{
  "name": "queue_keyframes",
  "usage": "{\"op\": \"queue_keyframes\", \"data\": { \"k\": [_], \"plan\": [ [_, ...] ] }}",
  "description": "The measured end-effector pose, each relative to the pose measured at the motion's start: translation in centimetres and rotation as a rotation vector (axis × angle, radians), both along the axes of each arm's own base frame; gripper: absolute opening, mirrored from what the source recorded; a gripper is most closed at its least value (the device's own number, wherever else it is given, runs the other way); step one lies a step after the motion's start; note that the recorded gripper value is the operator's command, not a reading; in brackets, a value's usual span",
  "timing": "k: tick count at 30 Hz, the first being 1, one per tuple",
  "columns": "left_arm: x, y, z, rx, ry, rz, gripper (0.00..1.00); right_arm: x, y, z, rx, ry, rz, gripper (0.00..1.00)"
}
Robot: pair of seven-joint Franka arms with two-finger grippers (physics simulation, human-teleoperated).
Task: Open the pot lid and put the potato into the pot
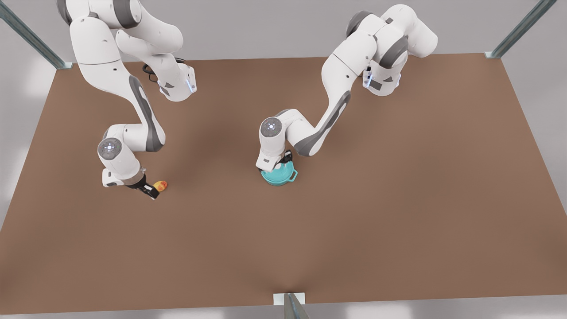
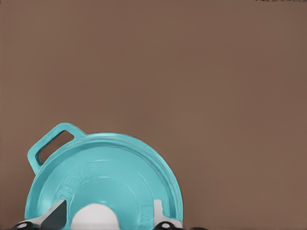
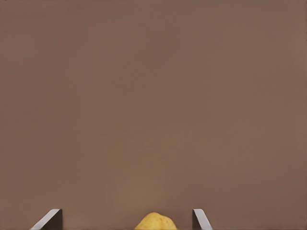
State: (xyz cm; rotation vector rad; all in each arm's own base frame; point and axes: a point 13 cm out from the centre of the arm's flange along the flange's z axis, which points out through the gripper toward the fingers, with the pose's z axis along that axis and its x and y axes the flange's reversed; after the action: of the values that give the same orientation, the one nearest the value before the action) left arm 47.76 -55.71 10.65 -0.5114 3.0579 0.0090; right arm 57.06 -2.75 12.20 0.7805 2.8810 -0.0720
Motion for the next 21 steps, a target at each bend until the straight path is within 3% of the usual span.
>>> {"op": "queue_keyframes", "data": {
  "k": [3,7,9,12,15,19,20,21],
  "plan": [
    [0.1,0.0,0.5,-0.003,-0.003,0.02,0.42,-1.2,0.2,-1.0,0.006,0.01,-0.025,1.0],
    [0.0,0.2,0.9,0.006,0.0,0.043,0.39,-2.3,0.4,-2.4,0.014,0.017,-0.058,1.0],
    [1.5,1.1,1.8,0.006,-0.007,0.073,0.39,-2.4,0.4,-3.0,0.017,0.017,-0.075,1.0],
    [9.4,8.4,4.4,0.005,-0.005,0.211,0.4,-2.5,0.4,-3.9,0.02,0.015,-0.099,1.0],
    [18.5,23.4,3.6,0.029,0.028,0.394,0.4,-2.8,0.4,-5.0,0.024,0.016,-0.12,1.0],
    [19.8,30.4,-2.7,0.066,0.091,0.388,0.4,-3.8,0.2,-5.7,0.029,0.017,-0.148,1.0],
    [19.7,30.4,-3.4,0.068,0.096,0.366,0.47,-4.2,0.2,-5.9,0.031,0.018,-0.153,1.0],
    [19.7,30.4,-3.6,0.065,0.096,0.345,1.0,-4.4,0.2,-6.0,0.032,0.016,-0.158,1.0]
  ]
}}
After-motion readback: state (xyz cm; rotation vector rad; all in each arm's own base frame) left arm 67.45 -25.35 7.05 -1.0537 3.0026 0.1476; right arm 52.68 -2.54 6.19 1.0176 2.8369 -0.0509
